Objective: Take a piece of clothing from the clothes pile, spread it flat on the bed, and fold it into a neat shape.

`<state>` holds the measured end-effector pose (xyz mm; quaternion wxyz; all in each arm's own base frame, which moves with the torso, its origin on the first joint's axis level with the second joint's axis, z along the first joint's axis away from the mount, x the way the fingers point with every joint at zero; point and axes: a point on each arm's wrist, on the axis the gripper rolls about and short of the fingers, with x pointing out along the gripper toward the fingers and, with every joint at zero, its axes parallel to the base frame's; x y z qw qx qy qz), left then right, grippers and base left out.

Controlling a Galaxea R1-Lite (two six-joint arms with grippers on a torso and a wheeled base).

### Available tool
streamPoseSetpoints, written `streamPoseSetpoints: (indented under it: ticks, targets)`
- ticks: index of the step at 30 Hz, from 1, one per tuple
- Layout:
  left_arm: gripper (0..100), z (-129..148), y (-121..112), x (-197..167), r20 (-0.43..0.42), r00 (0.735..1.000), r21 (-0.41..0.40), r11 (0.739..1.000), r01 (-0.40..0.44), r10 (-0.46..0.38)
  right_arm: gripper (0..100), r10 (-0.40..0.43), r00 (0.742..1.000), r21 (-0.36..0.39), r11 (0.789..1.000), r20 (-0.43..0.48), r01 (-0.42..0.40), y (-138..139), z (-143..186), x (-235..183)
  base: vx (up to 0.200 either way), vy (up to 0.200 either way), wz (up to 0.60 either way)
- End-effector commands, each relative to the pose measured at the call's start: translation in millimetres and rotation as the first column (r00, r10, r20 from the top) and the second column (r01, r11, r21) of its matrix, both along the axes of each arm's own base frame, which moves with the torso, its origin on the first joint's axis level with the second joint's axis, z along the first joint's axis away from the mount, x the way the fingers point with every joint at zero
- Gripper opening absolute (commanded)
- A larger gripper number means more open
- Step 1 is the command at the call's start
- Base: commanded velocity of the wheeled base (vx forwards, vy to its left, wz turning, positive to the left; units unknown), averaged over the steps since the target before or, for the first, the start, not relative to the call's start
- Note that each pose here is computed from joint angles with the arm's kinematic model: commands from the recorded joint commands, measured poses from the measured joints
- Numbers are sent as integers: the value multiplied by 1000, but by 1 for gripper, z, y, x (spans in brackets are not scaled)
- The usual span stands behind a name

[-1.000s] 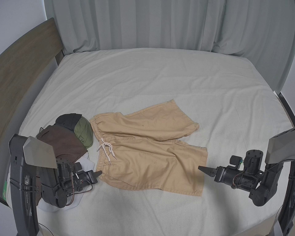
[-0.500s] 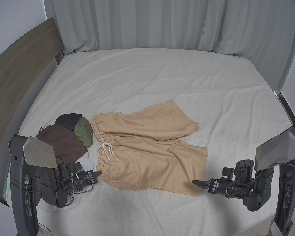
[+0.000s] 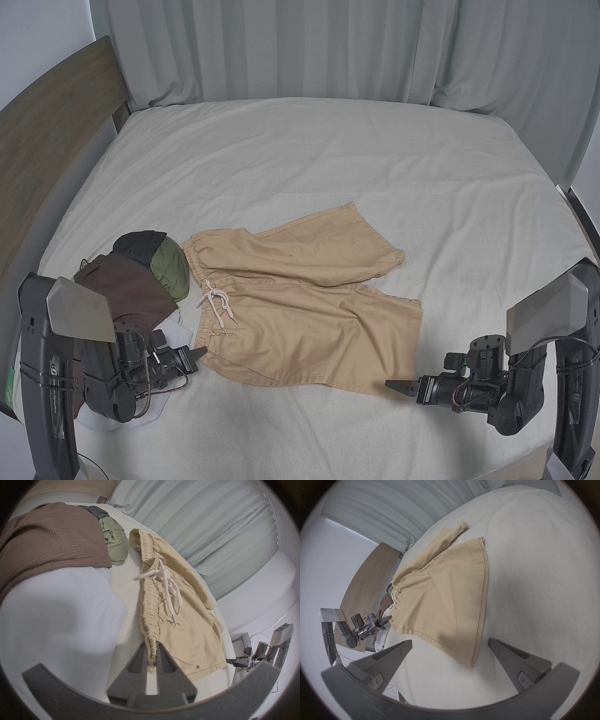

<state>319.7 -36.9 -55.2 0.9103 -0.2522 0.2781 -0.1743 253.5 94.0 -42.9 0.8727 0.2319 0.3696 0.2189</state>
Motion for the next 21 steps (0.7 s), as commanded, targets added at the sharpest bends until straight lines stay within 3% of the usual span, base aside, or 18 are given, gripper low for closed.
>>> streamPoseSetpoints:
  ticks: [1,14,15,21]
  targets:
    - [0,0,1,0,1,1000,-1,1000,-2,2,100,4,999,-6,1000,-33,-4,1,-8,-2,0,0,0]
    - [0,1,1,1,3,1000,-1,1000,-2,2,100,30,999,16,999,-40,-29,12,-7,-5,0,0,0]
    - [0,1,1,1,3,1000,-1,1000,-2,2,0,30,999,16,999,-41,-29,12,-7,-5,0,0,0]
    - [0,1,1,1,3,1000,-1,1000,-2,2,0,19,999,15,1000,-41,-19,10,-9,-3,0,0,0]
